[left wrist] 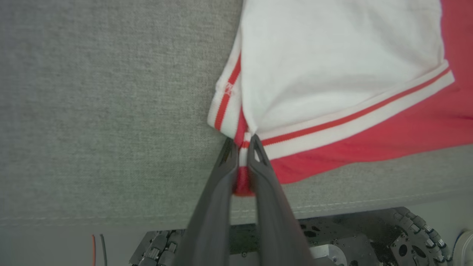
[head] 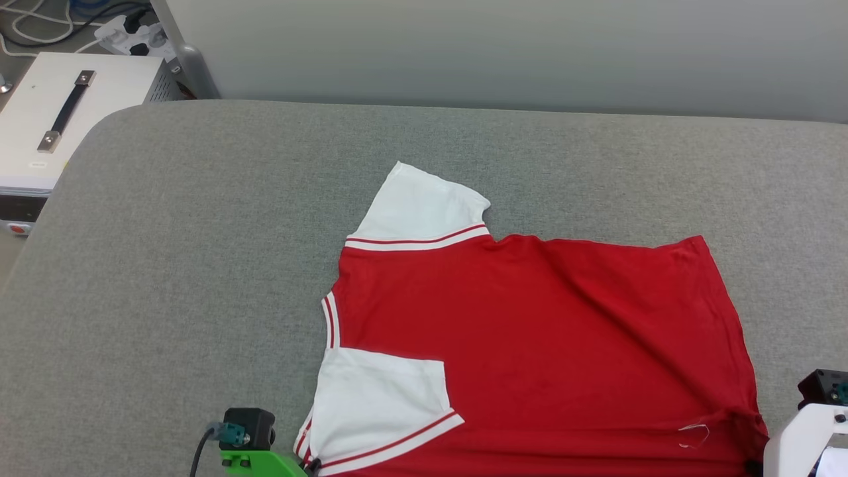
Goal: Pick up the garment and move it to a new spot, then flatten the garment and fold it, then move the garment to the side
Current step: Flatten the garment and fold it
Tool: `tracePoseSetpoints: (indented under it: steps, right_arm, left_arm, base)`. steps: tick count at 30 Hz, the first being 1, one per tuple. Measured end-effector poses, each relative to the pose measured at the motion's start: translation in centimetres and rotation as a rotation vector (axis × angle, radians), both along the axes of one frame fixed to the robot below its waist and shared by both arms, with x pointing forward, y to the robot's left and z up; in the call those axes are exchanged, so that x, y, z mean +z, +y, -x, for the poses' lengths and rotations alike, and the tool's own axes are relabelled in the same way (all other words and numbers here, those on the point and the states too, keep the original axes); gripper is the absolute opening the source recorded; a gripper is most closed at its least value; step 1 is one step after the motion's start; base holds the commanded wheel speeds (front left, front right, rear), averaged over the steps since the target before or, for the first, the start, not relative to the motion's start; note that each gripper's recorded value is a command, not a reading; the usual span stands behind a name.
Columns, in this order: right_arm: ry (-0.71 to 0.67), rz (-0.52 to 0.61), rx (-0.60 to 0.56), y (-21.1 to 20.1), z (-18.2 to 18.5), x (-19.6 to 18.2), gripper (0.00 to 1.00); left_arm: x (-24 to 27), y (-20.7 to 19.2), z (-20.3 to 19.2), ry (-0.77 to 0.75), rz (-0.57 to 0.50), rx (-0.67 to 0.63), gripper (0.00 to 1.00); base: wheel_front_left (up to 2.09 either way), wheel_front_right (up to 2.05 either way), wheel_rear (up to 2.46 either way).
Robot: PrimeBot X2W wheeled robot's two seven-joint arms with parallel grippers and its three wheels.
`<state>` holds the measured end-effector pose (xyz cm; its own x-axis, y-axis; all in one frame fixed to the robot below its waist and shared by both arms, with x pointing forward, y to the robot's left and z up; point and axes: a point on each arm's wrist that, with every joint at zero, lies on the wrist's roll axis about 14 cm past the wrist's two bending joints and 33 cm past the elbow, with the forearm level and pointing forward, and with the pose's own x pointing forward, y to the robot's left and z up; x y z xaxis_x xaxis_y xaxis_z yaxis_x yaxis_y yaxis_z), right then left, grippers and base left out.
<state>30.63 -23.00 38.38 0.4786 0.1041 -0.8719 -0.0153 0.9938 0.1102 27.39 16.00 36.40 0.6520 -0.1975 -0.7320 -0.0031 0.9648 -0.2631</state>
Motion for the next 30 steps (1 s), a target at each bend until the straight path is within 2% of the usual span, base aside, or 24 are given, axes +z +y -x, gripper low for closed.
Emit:
tracePoseSetpoints:
  steps: [3,4,5,6,7,8,11,17,21,30]
  right_arm:
    - [0.004,-0.003,0.003,0.2,0.0,-0.3,0.00]
    - [0.004,-0.003,0.004,0.2,-0.1,-0.4,0.00]
    - [0.003,-0.004,0.005,0.2,-0.1,-0.4,0.00]
    - [0.001,-0.005,0.005,0.3,-0.1,-0.4,0.02]
    - [-0.008,-0.005,0.005,0.3,-0.2,-0.4,0.44]
    - [-0.020,-0.007,0.002,0.3,-0.3,-0.3,1.00]
    - [-0.051,-0.020,0.005,0.7,-0.7,0.1,1.00]
    - [-0.198,-0.029,0.013,1.0,-2.4,3.1,1.00]
    - [-0.350,-0.064,0.016,1.9,-4.1,6.3,1.00]
    - [-0.465,-0.094,0.061,4.0,-5.9,9.6,1.00]
  left_arm:
    - [-0.2,0.0,-0.1,0.004,-0.003,-0.005,0.00]
    - [-0.3,0.0,-0.2,0.000,-0.002,-0.006,0.31]
    - [-0.3,0.1,-0.2,-0.001,-0.006,-0.008,0.80]
    - [-0.4,0.2,-0.2,-0.005,-0.012,-0.008,1.00]
    - [-0.3,0.3,-0.3,-0.010,-0.015,-0.007,1.00]
    - [-0.2,0.3,-0.5,-0.018,-0.017,-0.005,1.00]
    - [0.4,0.7,-1.2,-0.054,-0.025,0.006,1.00]
    - [3.1,1.2,-3.1,-0.168,-0.028,0.020,1.00]
    - [6.9,0.1,-6.0,-0.306,0.056,0.018,1.00]
    - [11.3,-0.9,-12.5,-0.373,-0.008,-0.138,1.00]
  base:
    - [0.00,0.00,0.00]
    - [0.00,0.00,0.00]
    - [0.00,0.00,0.00]
    - [0.00,0.00,0.00]
    - [0.00,0.00,0.00]
    - [0.00,0.00,0.00]
    - [0.00,0.00,0.00]
    - [0.00,0.00,0.00]
    - [0.00,0.00,0.00]
    - [0.00,0.00,0.00]
